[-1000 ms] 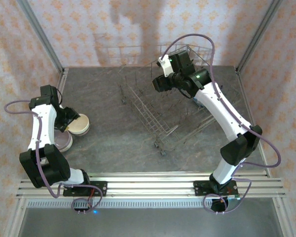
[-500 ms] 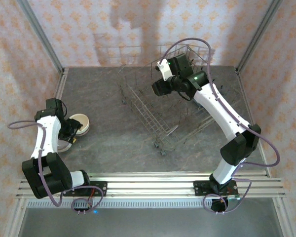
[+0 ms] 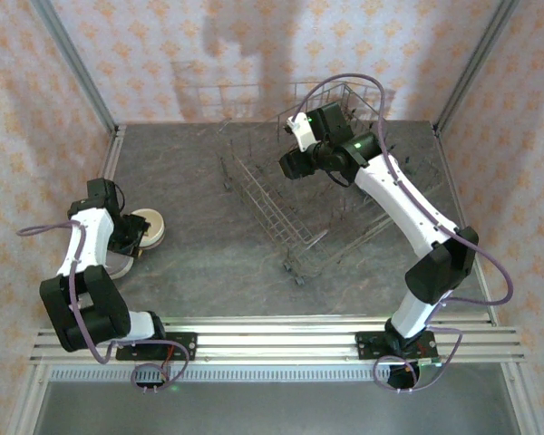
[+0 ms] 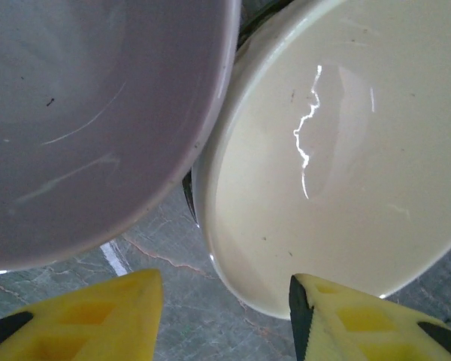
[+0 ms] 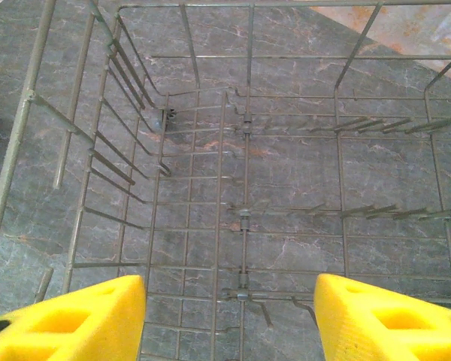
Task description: Load the bowls into the dish rack
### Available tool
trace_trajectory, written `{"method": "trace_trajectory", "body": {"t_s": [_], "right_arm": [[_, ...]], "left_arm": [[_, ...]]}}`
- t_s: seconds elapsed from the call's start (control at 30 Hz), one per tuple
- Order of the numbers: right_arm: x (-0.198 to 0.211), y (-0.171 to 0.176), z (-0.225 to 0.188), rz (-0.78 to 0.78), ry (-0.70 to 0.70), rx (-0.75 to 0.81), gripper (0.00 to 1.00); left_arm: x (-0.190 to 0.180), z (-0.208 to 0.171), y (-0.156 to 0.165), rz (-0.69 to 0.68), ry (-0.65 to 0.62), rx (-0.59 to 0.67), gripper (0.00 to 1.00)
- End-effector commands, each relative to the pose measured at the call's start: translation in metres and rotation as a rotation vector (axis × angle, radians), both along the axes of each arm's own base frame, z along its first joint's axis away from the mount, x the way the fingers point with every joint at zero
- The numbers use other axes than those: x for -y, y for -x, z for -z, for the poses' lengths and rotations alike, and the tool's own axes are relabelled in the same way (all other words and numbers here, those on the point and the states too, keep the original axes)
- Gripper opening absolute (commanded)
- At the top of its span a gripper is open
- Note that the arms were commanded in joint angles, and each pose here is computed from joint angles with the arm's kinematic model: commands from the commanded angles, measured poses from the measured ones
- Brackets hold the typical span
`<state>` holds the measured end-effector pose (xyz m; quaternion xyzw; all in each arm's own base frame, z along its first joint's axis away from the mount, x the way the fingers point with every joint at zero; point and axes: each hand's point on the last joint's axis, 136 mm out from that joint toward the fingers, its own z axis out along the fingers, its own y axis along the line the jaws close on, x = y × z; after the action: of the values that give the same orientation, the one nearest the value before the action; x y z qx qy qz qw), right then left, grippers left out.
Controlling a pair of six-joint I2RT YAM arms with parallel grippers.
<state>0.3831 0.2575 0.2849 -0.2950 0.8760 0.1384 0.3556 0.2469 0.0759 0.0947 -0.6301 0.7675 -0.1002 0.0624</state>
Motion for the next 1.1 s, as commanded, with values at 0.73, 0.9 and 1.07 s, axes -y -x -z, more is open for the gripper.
{"method": "trace_trajectory", "body": {"t_s": [0.73,0.9,1.07], "right_arm": [[0.000,0.002,-0.013,-0.018,-0.014,0.045,0.61],[0.001,0.003,-0.010,-0.019,-0.011,0.041,0.61],[0.000,0.003,-0.010,-0.022,-0.011,0.041,0.61]], "left_arm": [[-0.007,0.019,-0.008,-0.041,0.007,-0.022,0.32],[-0.006,0.021,-0.009,-0.040,0.011,-0.016,0.30],[-0.004,0.021,-0.010,-0.035,0.022,-0.010,0.26]]}}
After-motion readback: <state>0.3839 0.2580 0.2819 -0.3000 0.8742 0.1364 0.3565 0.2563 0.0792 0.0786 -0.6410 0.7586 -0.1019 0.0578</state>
